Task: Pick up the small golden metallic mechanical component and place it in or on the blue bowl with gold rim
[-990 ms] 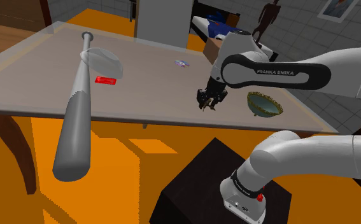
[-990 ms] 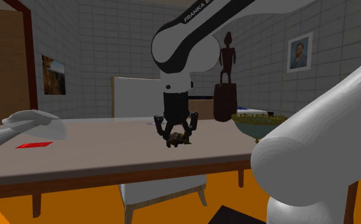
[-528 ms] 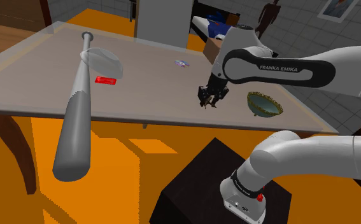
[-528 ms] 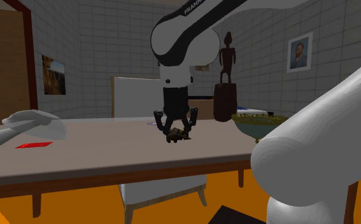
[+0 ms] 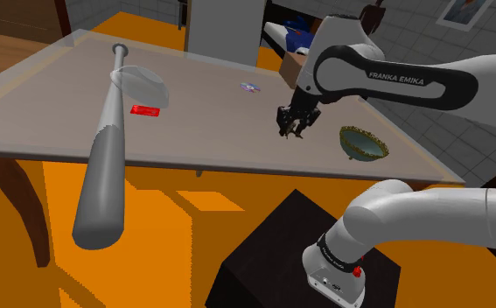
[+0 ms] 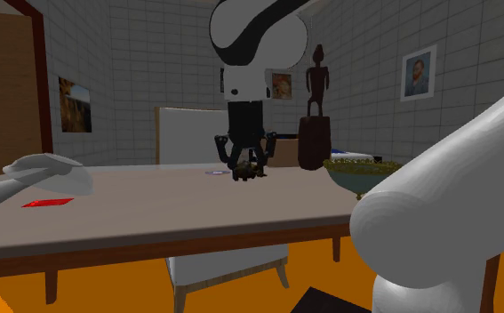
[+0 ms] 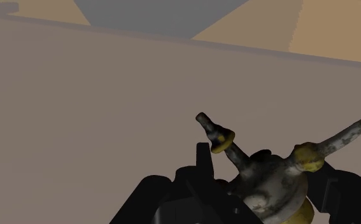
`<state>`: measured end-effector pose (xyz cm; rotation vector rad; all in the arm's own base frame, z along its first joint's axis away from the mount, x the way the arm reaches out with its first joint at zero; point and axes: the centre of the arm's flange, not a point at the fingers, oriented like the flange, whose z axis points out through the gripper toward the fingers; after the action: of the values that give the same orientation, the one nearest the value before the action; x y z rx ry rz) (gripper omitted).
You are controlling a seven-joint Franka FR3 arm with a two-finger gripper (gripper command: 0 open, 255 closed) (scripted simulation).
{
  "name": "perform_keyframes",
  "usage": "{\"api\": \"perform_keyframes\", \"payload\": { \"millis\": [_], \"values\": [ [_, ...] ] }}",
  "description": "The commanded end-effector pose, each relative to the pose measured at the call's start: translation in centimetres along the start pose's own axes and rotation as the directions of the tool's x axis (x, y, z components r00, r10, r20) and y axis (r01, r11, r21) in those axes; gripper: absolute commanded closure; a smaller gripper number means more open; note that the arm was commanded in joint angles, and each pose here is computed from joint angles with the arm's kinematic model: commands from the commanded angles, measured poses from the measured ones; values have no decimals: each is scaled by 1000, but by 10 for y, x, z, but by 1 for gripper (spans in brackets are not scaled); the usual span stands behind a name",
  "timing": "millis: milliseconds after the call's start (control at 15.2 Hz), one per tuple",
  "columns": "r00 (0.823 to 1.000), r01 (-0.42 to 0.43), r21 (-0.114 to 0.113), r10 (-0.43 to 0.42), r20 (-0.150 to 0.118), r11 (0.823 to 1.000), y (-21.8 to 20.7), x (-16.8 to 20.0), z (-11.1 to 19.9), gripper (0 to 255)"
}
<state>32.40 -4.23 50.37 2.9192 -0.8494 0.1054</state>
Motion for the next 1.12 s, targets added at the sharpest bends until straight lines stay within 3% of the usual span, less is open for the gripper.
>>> {"api": "perform_keyframes", "payload": {
  "millis": [0, 1056],
  "values": [
    [1000, 0, 0, 0, 0, 1000, 1, 0, -10, 255],
    [1000, 0, 0, 0, 0, 1000, 7, 8, -94, 255]
  ]
}}
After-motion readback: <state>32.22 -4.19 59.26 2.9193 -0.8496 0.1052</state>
